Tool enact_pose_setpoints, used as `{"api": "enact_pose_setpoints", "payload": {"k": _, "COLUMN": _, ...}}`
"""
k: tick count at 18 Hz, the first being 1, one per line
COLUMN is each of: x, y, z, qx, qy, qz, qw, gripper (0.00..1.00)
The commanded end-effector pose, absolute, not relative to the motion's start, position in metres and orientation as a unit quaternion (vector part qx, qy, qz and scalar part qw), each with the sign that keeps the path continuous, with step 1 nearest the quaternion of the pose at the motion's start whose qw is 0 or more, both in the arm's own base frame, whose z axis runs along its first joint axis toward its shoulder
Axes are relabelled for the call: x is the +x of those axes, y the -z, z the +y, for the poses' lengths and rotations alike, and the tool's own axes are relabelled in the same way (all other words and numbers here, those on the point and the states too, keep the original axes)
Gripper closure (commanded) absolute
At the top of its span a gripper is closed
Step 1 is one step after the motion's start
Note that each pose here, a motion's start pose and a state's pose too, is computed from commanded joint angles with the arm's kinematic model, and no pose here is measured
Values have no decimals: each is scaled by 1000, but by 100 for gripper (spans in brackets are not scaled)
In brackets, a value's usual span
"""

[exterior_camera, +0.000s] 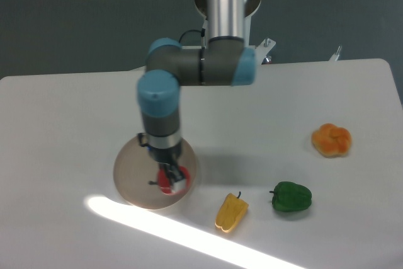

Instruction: Pick up the red pepper from the plate

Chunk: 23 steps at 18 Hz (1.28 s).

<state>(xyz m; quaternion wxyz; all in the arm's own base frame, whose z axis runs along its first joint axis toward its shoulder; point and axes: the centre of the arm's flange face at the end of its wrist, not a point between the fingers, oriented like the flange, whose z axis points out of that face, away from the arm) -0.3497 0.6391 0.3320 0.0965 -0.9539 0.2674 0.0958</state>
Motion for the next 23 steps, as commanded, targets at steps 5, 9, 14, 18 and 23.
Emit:
{"api": "enact_pose_setpoints", "payload": {"k": 5, "x": -422, "y": -361, "z": 619, "qx": -945, "qy": -114, "qz": 292, "qw": 89, "gripper": 45}}
{"api": "enact_pose_setpoints", "payload": {"k": 9, "x": -459, "y": -362, "z": 606, "qx": -940, "qy": -121, "qz": 308, "qw": 82, "gripper": 45}}
{"api": "enact_pose_setpoints", "payload": {"k": 14, "x": -473, "y": -357, "z": 602, "qx": -939, "qy": -122, "qz": 311, "qw": 79, "gripper": 45}}
{"api": "enact_pose_setpoints", "payload": {"k": 18, "x": -475, "y": -357, "z": 603, "qx": -939, "qy": -124, "qz": 310, "qw": 80, "gripper": 45}}
{"api": "enact_pose_setpoints", "payload": {"k": 23, "x": -471, "y": -358, "z": 607, "qx": -939, "qy": -125, "qz": 311, "qw": 80, "gripper": 45}}
